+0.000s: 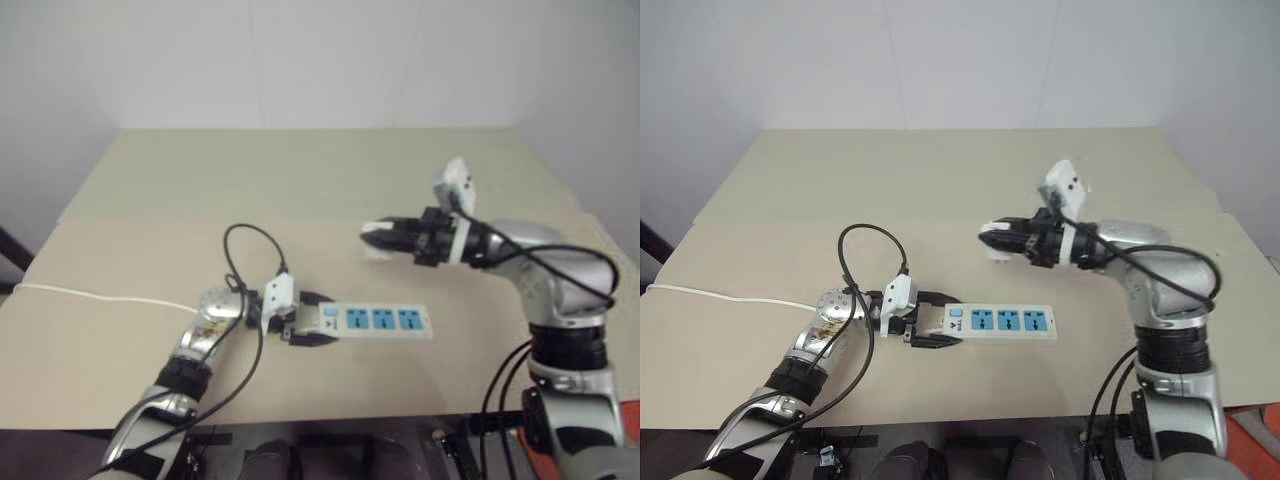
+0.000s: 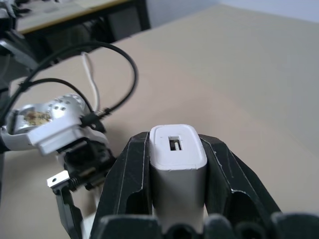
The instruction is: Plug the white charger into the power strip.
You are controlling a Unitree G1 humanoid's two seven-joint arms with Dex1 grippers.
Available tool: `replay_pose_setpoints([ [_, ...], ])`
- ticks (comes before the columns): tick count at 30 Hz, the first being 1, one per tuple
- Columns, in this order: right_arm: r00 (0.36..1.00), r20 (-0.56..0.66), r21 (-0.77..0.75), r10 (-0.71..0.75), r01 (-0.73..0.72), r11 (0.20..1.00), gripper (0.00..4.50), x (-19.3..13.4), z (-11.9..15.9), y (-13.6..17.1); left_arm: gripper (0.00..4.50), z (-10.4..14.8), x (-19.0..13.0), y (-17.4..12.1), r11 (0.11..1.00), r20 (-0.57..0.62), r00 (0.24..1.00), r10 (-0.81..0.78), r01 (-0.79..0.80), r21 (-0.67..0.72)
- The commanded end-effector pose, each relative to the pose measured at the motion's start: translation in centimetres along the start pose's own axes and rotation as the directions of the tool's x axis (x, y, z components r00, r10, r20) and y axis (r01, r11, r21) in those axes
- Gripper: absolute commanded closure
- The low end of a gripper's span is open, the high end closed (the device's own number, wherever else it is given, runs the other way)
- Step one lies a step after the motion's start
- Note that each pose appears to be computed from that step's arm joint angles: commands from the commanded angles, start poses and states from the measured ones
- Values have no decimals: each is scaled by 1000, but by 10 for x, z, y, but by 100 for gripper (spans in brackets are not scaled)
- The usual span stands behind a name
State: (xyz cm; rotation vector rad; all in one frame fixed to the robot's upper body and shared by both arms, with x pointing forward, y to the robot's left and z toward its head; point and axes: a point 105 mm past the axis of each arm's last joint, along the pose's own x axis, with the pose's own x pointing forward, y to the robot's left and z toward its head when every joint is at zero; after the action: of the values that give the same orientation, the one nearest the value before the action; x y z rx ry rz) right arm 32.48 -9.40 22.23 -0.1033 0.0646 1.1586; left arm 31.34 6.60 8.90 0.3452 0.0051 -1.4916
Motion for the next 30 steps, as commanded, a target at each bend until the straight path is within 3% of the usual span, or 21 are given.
replay_pose_setpoints([
  [1,995,55,-52,81,-78,996,338,6,-2,15,125,-9,-7,4,999,-64,997,36,-37,-13],
  [9,978,43,-39,202,-201,979,338,14,-42,28,125,-10,-12,3,999,-78,997,29,-30,-13],
  [20,966,49,-40,254,-252,967,338,34,-68,31,125,-10,-14,0,1000,-89,996,21,-22,-10],
  [30,972,34,-60,233,-231,971,338,25,-71,15,125,-11,-17,-2,1000,-99,995,25,-26,-10],
])
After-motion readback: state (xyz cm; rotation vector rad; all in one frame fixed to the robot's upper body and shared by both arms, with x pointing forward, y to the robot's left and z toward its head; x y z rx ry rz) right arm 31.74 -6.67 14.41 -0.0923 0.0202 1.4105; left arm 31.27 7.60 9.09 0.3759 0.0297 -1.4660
